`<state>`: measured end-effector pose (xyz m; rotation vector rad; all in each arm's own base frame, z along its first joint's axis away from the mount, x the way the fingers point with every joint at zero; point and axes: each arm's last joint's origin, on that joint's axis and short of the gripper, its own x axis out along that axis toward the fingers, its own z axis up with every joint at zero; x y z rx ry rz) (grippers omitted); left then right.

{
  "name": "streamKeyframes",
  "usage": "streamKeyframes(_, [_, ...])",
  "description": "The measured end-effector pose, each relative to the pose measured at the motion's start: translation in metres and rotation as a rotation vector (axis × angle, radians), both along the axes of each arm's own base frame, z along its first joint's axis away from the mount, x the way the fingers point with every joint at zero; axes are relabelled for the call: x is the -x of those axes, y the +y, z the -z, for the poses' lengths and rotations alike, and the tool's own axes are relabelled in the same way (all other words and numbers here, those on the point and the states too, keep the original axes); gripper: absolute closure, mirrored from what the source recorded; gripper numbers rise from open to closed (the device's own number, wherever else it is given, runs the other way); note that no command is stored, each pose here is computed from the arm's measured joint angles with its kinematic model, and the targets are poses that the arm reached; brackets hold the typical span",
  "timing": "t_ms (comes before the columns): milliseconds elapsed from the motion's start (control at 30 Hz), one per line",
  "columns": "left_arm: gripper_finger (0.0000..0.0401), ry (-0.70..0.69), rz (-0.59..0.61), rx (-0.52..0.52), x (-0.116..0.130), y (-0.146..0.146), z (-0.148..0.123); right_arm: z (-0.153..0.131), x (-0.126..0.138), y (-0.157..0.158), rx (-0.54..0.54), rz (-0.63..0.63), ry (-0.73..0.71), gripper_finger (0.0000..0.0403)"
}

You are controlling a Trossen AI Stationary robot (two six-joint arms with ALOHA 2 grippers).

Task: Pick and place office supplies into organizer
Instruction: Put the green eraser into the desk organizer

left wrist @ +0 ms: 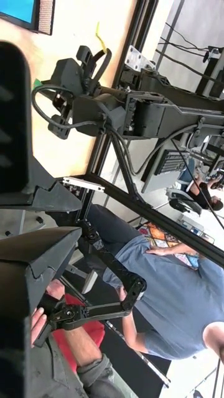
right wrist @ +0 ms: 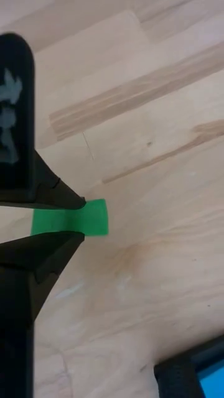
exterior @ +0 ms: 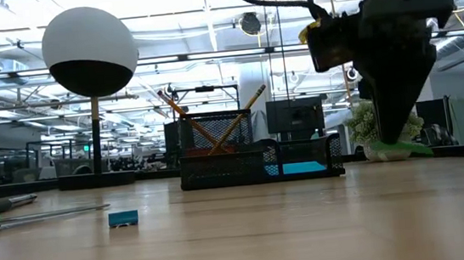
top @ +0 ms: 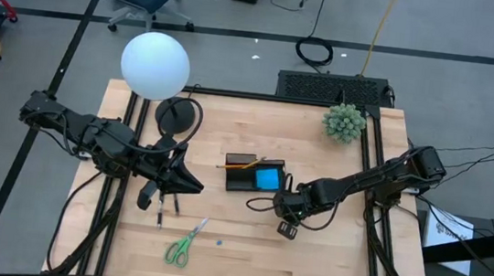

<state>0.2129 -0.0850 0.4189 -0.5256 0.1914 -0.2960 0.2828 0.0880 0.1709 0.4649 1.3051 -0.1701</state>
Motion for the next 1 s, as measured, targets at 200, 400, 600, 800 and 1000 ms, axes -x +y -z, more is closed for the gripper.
streamKeyframes(200, [0.0354, 0.0, 0.0, 0.0, 0.0, 0.0, 0.0, -0.007, 0.002, -0.001, -0.012, 0.021, -0.019, 0.0358])
streamKeyframes(400, [0.0354, 0.0, 0.0, 0.0, 0.0, 0.0, 0.0, -0.021, 0.0, 0.0, -0.053, 0.051, -0.109, 0.0358])
streamKeyframes(600, [0.0354, 0.0, 0.0, 0.0, 0.0, 0.0, 0.0, -0.037, -0.004, 0.001, -0.11, 0.091, -0.233, 0.0358])
streamKeyframes(800, [0.0354, 0.0, 0.0, 0.0, 0.0, 0.0, 0.0, -0.053, -0.016, 0.003, -0.184, 0.12, -0.42, 0.0358])
streamKeyframes(1000, [0.0354, 0.0, 0.0, 0.0, 0.0, 0.0, 0.0, -0.066, -0.029, 0.001, -0.234, 0.162, -0.598, 0.0358])
